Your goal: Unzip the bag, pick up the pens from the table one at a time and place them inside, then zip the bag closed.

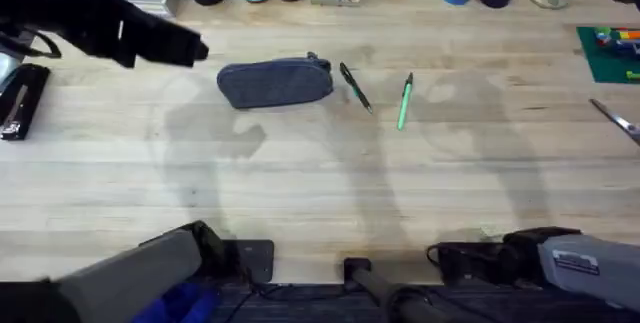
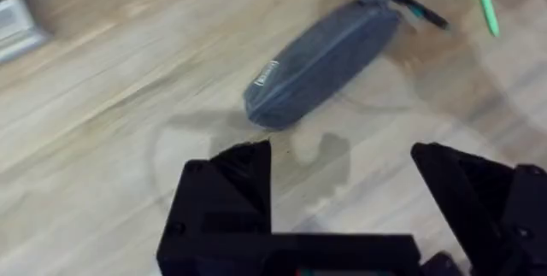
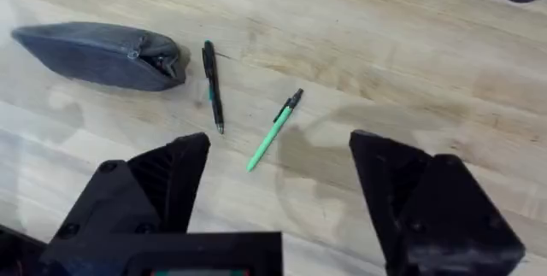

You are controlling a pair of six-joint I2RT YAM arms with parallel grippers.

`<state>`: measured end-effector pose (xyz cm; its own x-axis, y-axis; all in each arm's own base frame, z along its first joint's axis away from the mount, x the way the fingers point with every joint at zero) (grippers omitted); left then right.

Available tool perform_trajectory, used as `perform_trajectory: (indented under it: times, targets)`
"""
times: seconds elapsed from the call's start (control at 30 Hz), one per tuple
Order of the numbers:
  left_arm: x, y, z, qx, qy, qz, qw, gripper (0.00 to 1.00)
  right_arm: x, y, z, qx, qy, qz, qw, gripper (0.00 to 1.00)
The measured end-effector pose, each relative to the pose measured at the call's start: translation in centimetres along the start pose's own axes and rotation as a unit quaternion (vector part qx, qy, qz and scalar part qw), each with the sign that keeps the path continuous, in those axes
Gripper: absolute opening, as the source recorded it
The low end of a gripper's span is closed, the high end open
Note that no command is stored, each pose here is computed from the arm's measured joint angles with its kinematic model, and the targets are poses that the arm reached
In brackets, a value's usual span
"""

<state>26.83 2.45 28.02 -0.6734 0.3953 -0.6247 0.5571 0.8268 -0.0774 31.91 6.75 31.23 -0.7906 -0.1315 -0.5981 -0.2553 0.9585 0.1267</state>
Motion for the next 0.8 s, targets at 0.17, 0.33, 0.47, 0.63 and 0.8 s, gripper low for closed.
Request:
perform_trajectory:
  times: [0.17,0.33,0.47,0.63,0.8]
  targets:
    - [1.0,1.2,1.4,0.051,-0.004,0.055,0.997,0.993,0.0,0.0,0.0,0.000,0.000,0.000,1.000,0.996]
    - [1.7,2.8,2.8,0.078,-0.015,0.102,0.992,0.993,0.0,0.0,0.0,0.000,0.000,0.000,1.000,0.996]
    - [2.4,3.8,4.0,0.097,-0.019,0.140,0.985,0.993,0.0,0.0,0.0,0.000,0.000,0.000,1.000,0.996]
    - [3.2,4.7,5.7,0.123,-0.021,0.185,0.975,0.993,0.0,0.0,0.0,0.000,0.000,0.000,1.000,0.996]
    - [3.8,5.4,7.6,0.151,-0.038,0.215,0.964,0.993,0.0,0.0,0.0,0.000,0.000,0.000,1.000,0.996]
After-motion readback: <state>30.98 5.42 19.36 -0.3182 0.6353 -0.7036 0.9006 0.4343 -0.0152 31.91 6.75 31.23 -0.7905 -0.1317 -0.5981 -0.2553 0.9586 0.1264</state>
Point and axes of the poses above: each hand's point on the last joint's axis, 136 mm out from that joint toward the fingers, its own z axis out along the fingers, its own y axis along the line the jaws close on, x = y × z, the point moved 2 cm from there along -z, back along the fingers, and after that the axes turned 2 degrees about z, right-handed, at the moved point
